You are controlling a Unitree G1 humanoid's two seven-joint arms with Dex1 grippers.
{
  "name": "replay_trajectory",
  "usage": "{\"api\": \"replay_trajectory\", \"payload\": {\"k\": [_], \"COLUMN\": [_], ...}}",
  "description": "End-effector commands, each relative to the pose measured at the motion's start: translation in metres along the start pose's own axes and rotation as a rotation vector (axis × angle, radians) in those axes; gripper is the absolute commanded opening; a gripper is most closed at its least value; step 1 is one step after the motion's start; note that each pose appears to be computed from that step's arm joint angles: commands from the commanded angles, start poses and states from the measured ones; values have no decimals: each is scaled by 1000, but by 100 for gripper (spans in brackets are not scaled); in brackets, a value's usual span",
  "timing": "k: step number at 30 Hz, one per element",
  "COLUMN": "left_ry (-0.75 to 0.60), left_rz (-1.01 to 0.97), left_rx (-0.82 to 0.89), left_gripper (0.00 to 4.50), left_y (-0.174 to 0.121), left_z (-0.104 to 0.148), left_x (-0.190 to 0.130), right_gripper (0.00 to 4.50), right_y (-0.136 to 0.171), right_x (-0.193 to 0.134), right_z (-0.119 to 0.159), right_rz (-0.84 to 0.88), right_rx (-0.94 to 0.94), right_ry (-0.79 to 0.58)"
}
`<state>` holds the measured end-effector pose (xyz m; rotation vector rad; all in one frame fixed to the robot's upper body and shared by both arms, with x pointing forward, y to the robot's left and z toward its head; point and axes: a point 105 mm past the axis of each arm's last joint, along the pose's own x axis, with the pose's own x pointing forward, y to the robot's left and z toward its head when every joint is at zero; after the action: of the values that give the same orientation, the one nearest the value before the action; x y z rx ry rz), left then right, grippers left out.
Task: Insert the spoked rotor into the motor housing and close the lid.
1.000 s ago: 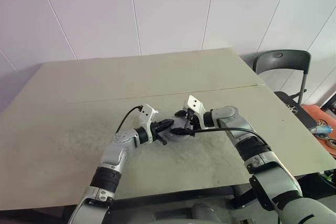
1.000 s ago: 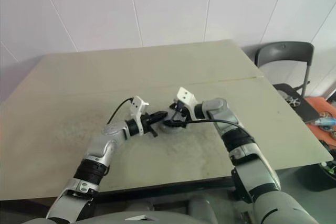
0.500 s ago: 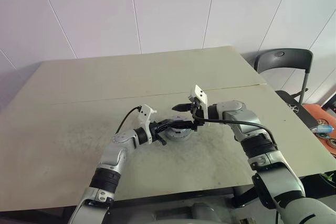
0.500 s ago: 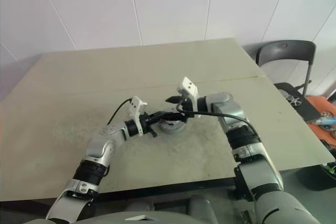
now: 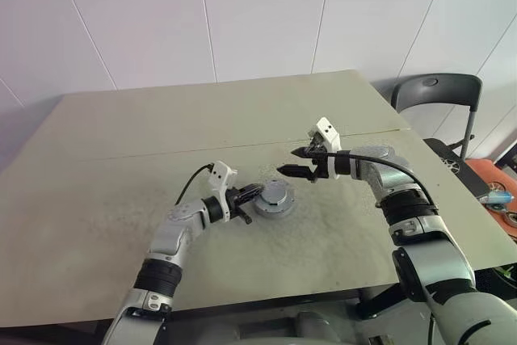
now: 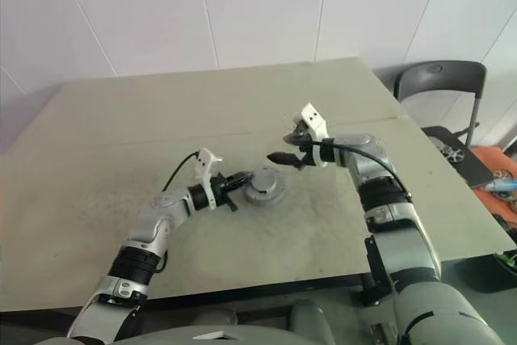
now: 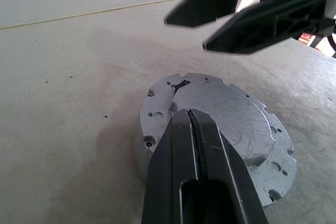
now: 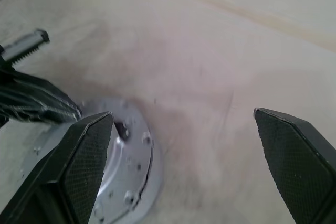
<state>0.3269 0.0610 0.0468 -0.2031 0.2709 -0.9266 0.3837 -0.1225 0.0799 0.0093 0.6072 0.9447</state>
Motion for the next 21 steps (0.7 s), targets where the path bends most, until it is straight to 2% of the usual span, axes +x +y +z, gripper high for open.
{"api": "replay_trajectory", "payload": {"k": [1, 8, 11, 18, 21], "left_ry": [100, 92, 88, 78, 74], "left_rz": [11, 18, 17, 23, 30], "left_rx": [-21, -12, -11, -1, 6], "left_gripper": [0, 0, 0, 0, 0], "left_y": [0, 2, 2, 4, 5], "left_z": [-26, -24, -23, -20, -19], "left_x": [-1, -1, -2, -6, -8], "right_gripper": [449, 449, 449, 449, 449], "right_y": [10, 31, 39, 57, 63], "right_x": [0, 2, 3, 2, 3], "right_z": [-1, -24, -42, -64, -56], "right_rz": [72, 177, 217, 310, 374], "right_rx": [117, 212, 294, 455, 557], "right_ry": [46, 146, 204, 262, 204]}}
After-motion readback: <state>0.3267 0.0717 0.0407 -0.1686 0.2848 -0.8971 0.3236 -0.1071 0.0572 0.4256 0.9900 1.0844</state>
